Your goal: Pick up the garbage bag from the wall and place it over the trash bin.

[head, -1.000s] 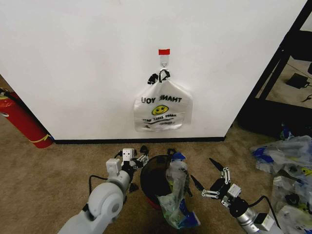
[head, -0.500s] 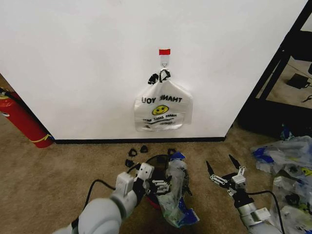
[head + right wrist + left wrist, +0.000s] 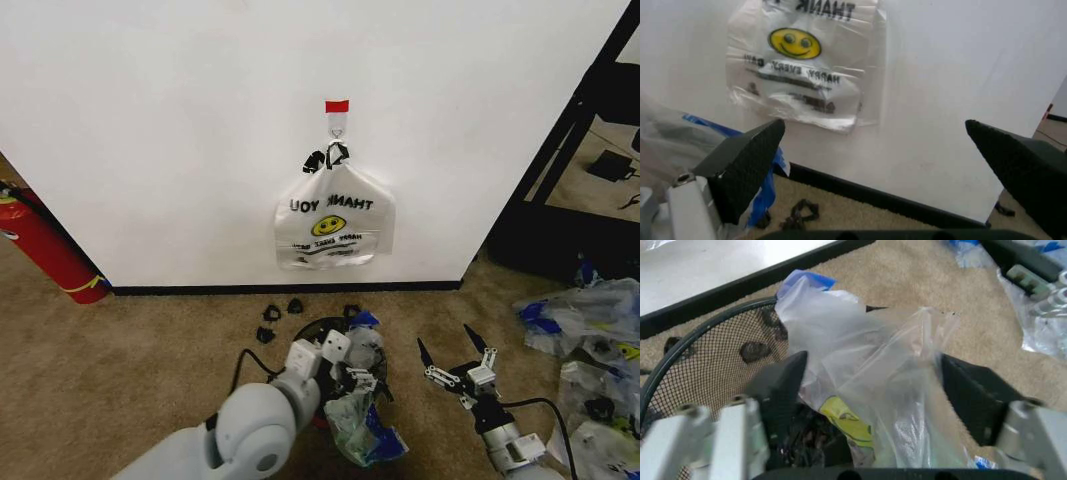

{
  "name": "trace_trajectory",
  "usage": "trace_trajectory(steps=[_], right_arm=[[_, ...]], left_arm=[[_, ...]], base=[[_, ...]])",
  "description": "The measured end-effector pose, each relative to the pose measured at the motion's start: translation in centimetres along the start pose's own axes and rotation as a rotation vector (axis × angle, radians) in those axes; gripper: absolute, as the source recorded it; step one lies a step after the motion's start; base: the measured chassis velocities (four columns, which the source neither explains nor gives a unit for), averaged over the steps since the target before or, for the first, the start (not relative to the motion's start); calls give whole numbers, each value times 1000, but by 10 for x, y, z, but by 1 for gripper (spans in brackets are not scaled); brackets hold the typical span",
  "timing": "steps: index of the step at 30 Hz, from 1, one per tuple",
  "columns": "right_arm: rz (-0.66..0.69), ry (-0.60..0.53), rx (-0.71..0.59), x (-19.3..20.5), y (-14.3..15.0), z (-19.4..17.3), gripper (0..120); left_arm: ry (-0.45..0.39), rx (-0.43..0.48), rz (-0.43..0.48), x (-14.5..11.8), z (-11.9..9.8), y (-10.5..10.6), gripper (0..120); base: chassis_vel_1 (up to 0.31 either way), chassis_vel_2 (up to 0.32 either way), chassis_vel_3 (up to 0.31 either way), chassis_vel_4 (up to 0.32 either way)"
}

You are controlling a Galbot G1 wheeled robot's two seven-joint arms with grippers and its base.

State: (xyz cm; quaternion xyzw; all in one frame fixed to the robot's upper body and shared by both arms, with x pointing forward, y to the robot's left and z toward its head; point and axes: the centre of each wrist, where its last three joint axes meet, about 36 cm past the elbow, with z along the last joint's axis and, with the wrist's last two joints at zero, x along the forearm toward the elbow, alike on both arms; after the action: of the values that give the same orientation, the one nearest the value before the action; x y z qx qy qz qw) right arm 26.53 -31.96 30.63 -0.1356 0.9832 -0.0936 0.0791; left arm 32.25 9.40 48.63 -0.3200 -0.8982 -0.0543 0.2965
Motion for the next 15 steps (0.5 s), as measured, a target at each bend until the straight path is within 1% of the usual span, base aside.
trace_trajectory(steps=[4,5,7,8,11,12,13,14,15], right_arm=[[-3,1,-5,-1,2,2,100],[-6,2,-5,-2,3,4,100],[-8,2,-6,-2,3,4,100],[-15,5,-5,-3,3,6,100],[-31,9,2,-6,2,11,100],[-37,9,5,-8,1,12,100],[-43,10,7,-10,0,13,100],[-43,10,7,-10,0,13,100],[-47,11,8,-11,0,13,100]], left_arm=[[3,-4,-18,-4,-2,4,57],[3,0,-25,-4,-3,6,50],[3,1,-28,-4,-3,7,48],[3,10,-37,-3,-5,12,41],[7,35,-48,0,-5,22,32],[9,41,-49,2,-5,25,25],[10,46,-51,3,-5,28,22],[10,46,-51,3,-5,28,22],[10,48,-53,3,-4,30,17]], base=[[0,0,0,0],[0,0,0,0],[0,0,0,0],[0,0,0,0],[0,0,0,0],[0,0,0,0],[0,0,0,0],[0,0,0,0],[0,0,0,0]])
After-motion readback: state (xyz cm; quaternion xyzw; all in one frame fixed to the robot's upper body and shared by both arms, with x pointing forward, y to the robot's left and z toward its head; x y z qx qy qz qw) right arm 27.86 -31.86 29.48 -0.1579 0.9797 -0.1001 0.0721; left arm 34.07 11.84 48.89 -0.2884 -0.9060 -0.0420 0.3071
